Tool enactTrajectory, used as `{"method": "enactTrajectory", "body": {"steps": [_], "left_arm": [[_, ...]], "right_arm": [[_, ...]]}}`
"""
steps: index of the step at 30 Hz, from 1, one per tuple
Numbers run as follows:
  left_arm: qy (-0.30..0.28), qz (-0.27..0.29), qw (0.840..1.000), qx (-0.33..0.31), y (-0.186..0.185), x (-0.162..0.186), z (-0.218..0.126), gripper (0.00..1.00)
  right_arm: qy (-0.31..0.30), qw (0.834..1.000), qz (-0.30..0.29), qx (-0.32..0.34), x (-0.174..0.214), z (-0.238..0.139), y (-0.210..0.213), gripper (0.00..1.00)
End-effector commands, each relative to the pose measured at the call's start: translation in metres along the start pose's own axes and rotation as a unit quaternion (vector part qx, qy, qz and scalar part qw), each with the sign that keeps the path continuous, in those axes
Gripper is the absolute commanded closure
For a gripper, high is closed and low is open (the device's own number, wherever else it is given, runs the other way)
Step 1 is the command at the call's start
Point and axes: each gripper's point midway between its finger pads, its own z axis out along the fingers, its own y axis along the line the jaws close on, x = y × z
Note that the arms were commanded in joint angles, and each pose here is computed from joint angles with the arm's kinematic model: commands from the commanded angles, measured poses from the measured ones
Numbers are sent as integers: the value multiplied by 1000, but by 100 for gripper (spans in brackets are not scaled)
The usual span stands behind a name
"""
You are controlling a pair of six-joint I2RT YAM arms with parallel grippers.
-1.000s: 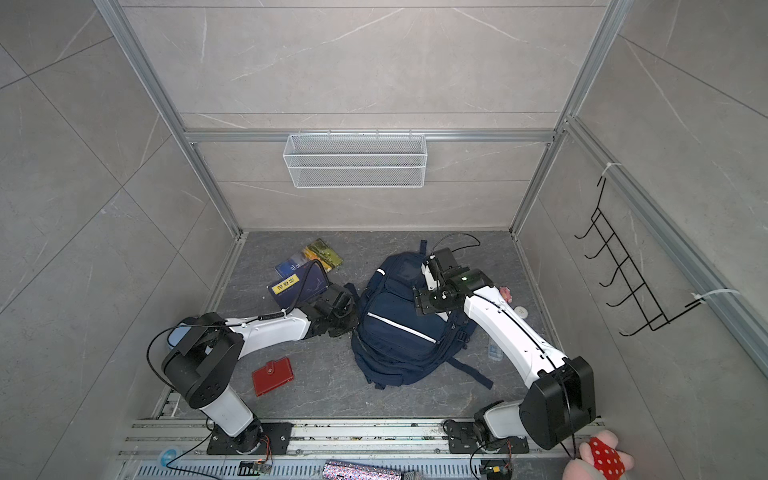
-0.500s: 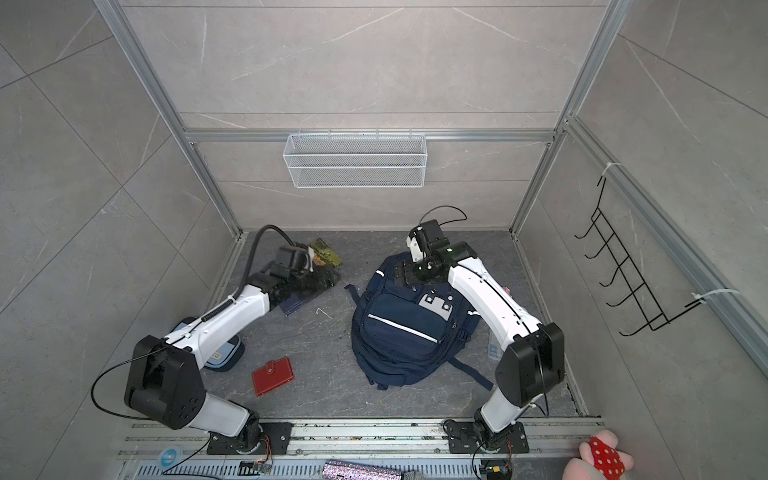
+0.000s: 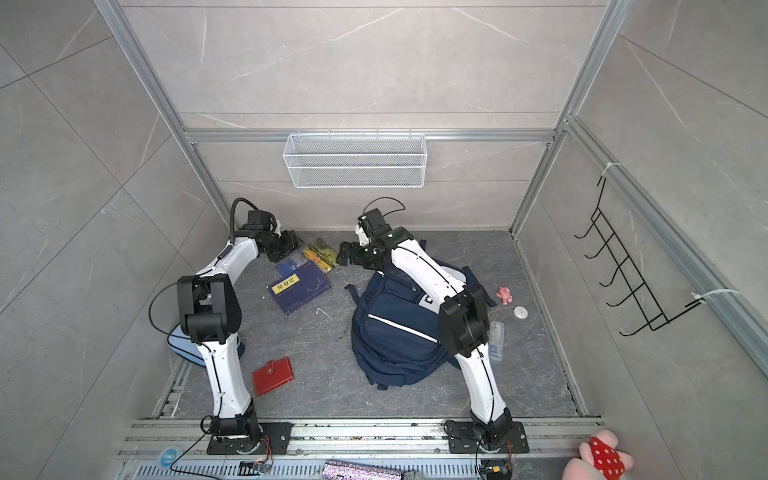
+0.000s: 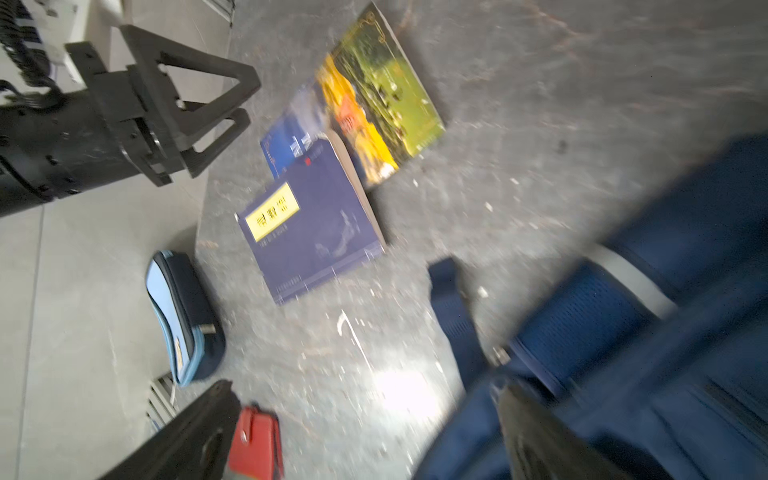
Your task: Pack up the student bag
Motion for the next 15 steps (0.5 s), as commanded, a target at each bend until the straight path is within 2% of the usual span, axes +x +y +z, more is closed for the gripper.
{"method": "enactTrajectory", "body": {"steps": [1,3,7,9,15], "left_arm": [[16,20,1000,9,8,-13,7,26],[38,8,999,6,22,-7,24,27],[63,0,998,14,26,11,31,31],[66,-12,998,20,25,22,26,33],[75,-47,995,35,26,55,11,36]], "right_arm": [[7,999,39,-9,-8,34,4,1],[4,999,53,-12,-17,53,5,2],[2,995,101,-23,-16,89,-6,3],[12,993,117,-24,-10,105,-13,3],[3,993,113,-36,-5,130,-16,3]]}}
